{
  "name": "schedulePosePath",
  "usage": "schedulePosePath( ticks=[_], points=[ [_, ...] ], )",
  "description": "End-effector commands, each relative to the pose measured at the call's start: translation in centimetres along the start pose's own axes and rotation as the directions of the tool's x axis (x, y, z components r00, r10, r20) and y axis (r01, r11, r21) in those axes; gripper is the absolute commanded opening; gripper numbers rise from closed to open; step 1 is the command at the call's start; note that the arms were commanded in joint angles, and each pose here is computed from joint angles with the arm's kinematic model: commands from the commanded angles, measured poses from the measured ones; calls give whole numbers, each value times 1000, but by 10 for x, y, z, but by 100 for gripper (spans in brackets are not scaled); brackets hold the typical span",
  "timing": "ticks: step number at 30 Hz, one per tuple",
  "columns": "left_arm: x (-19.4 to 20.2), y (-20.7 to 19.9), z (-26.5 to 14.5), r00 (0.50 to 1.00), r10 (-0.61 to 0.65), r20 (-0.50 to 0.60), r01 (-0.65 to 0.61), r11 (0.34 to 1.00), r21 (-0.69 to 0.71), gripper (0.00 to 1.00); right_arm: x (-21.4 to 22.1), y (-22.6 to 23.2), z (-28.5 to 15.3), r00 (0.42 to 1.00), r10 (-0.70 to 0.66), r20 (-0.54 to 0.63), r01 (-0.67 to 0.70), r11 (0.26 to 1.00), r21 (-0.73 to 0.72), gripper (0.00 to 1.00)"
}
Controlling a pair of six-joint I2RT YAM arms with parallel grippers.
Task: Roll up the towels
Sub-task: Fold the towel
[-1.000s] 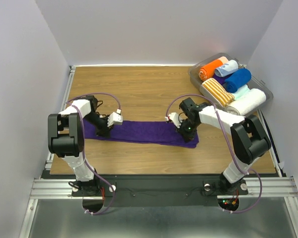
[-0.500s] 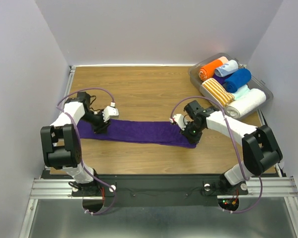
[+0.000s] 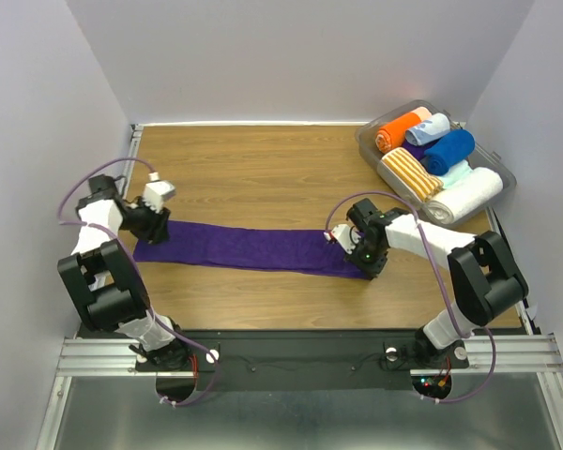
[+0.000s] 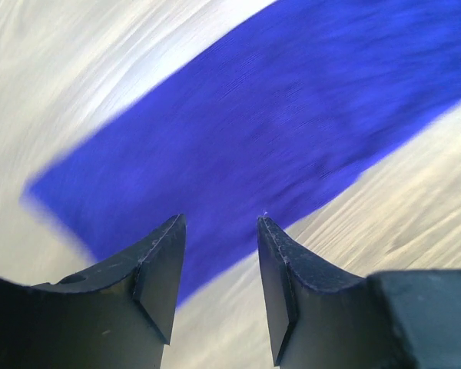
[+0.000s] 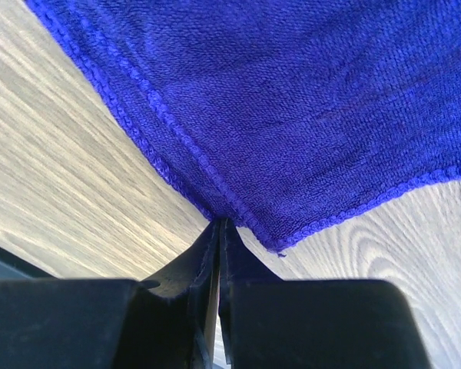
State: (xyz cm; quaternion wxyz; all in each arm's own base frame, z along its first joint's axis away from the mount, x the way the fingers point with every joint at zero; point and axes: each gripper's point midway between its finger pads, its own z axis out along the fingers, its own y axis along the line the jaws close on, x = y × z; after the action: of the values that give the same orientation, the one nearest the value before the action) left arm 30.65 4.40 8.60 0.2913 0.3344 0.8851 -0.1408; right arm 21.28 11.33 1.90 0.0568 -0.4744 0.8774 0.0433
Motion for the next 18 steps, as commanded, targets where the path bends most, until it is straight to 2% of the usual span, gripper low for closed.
schedulePosePath(
  ticks=[1, 9, 11, 14, 18],
  points=[
    [10, 28, -25, 984, -175, 29, 177, 980, -94, 53, 0, -12, 0, 999, 29, 20, -31, 995, 97, 6],
    [56, 52, -40, 941, -337, -21, 317, 903, -289, 53, 8, -30, -5, 993, 112, 27, -115, 984, 140, 8],
    [65, 64, -43, 931, -364, -26, 333, 876, -349, 53, 2, -28, -9, 985, 159, 63, -164, 982, 95, 13],
    [73, 77, -45, 906, -422, -16, 385, 841, -381, 53, -13, -30, -21, 973, 202, 109, -212, 974, 83, 31],
    [75, 89, -40, 883, -470, -11, 433, 823, -368, 53, -28, -21, -28, 961, 241, 133, -245, 970, 8, 35]
  ],
)
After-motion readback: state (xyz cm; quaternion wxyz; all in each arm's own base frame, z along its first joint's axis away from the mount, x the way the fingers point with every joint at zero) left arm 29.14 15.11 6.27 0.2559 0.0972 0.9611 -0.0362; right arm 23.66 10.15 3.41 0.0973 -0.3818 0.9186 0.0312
